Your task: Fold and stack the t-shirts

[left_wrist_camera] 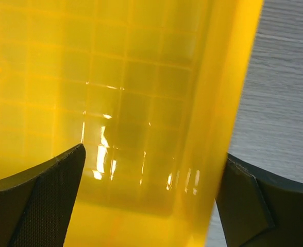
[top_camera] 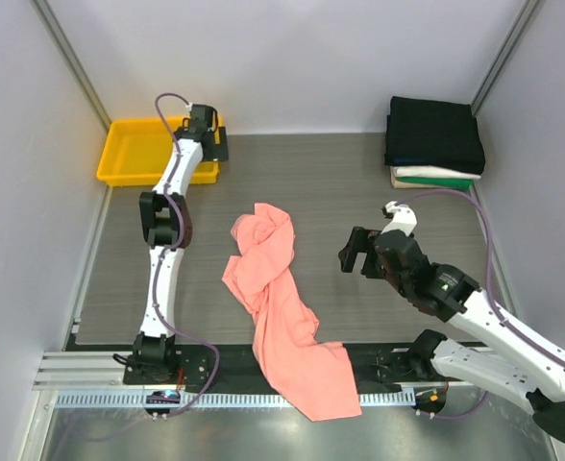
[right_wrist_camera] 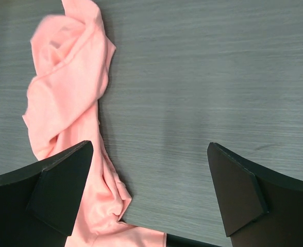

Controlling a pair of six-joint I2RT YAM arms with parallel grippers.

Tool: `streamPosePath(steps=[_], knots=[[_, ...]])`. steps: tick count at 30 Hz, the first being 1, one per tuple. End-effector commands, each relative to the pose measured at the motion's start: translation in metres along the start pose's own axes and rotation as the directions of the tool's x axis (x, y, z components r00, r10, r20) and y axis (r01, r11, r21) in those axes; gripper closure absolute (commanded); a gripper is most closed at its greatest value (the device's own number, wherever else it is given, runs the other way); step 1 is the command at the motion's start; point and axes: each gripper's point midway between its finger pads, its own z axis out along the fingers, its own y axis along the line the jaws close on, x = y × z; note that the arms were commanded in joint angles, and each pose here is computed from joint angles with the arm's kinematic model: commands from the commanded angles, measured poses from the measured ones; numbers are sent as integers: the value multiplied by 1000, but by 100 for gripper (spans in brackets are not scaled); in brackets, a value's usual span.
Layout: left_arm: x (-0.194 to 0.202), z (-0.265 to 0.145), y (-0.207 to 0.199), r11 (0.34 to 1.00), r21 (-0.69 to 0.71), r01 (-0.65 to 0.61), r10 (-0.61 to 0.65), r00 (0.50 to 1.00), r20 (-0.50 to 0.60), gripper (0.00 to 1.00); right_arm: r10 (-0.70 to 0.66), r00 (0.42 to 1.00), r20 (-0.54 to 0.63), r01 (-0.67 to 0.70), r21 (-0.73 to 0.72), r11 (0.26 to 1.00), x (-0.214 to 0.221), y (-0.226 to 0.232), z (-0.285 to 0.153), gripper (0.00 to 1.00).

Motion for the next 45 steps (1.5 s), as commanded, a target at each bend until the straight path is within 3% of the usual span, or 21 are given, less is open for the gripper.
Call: streamPosePath(steps=[1, 5, 8, 11, 17, 18, 19, 23, 26, 29, 32, 33, 35, 36, 38, 41, 42, 43, 44, 45], knots=[[-79, -82, 16, 994, -23, 110, -103, 974, 202, 0, 16, 999, -35, -17, -28, 999, 11, 12, 15, 0], [-91, -158, 2, 988, 29, 150, -152, 957, 248, 0, 7, 981, -192, -31, -122, 992, 46, 36, 22, 0], [-75, -198, 2, 975, 78, 207, -219, 957, 189, 0, -22, 958, -285, -14, -123, 992, 81, 44, 18, 0], [-22, -227, 1, 968, 114, 223, -229, 973, 42, 0, -80, 932, -355, 37, -126, 991, 116, 51, 2, 0], [71, -268, 6, 970, 153, 187, -183, 982, -38, 3, -168, 862, -478, 116, -135, 984, 187, 48, -44, 0], [106, -265, 11, 976, 130, 173, -162, 982, -95, 3, -190, 847, -497, 138, -140, 981, 201, 43, -48, 0], [109, -289, 11, 972, 165, 169, -162, 985, -53, 3, -196, 838, -510, 127, -167, 978, 211, 48, -53, 0], [155, -319, 18, 966, 201, 164, -154, 986, -63, 3, -249, 778, -577, 112, -262, 958, 260, 57, -65, 1], [175, -344, 30, 958, 220, 181, -176, 983, -43, 3, -268, 758, -595, 104, -295, 950, 281, 68, -61, 6], [183, -362, 41, 957, 223, 186, -189, 982, -11, 2, -305, 735, -605, 136, -309, 941, 299, 77, -53, 21], [187, -372, 46, 960, 226, 165, -170, 985, 4, 2, -349, 716, -605, 179, -324, 929, 312, 92, -44, 49], [190, -374, 49, 964, 218, 152, -156, 988, 1, 2, -355, 722, -594, 162, -354, 921, 309, 116, -46, 61], [192, -379, 53, 965, 214, 149, -152, 988, -1, 2, -407, 715, -568, 184, -409, 894, 310, 153, -41, 75], [194, -383, 55, 966, 210, 148, -150, 989, -6, 2, -430, 714, -553, 189, -439, 878, 310, 169, -40, 91], [196, -387, 58, 966, 206, 154, -158, 987, 5, 2, -476, 734, -485, 213, -501, 839, 291, 206, -31, 98], [198, -399, 68, 968, 190, 164, -174, 984, 36, 0, -451, 830, -329, 155, -639, 753, 216, 308, -36, 95], [197, -404, 71, 968, 191, 165, -178, 983, 53, 0, -450, 844, -292, 159, -665, 729, 201, 323, -39, 85], [197, -406, 73, 969, 188, 158, -172, 983, 58, 0, -451, 856, -254, 172, -683, 710, 187, 334, -42, 65], [200, -409, 76, 972, 176, 156, -167, 984, 53, 0, -441, 873, -210, 181, -699, 692, 164, 348, -44, 25], [201, -410, 77, 973, 174, 152, -163, 985, 49, 0, -441, 875, -201, 191, -694, 694, 157, 348, -42, 15]])
